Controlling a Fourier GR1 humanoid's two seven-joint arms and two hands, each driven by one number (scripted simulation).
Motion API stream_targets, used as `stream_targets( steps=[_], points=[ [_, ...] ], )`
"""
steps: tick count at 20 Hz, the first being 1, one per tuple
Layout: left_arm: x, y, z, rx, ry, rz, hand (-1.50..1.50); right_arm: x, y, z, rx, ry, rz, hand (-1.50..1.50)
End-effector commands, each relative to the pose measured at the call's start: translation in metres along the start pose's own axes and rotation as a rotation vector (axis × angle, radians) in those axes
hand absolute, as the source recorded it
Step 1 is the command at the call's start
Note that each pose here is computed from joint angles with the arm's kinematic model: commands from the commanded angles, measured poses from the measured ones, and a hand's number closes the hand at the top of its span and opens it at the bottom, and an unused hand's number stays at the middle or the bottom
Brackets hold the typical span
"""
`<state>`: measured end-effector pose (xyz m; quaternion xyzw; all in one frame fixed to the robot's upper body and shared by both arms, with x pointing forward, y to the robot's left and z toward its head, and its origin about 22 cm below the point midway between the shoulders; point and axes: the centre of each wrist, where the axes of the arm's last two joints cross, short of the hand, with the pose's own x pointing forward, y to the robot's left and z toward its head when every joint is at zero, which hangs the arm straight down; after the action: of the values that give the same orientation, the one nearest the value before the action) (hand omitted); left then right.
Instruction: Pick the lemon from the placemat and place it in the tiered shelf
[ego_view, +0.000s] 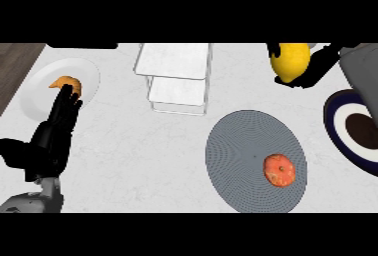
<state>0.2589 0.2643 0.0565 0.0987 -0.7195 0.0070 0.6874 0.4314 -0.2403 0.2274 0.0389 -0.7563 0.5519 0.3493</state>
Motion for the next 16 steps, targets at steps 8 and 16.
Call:
stream_targets(
  steps=[8, 16],
  points=[
    [0.003, -0.017, -0.014, -0.006, -0.004, 0.016, 0.0, -0.025, 0.024, -0.058, -0.034, -0.021, -0.108, 1.5],
    [0.001, -0.007, -0.01, -0.016, -0.021, 0.015, 0.0, -0.029, 0.059, -0.096, -0.106, -0.036, -0.131, 1.5]
  ],
)
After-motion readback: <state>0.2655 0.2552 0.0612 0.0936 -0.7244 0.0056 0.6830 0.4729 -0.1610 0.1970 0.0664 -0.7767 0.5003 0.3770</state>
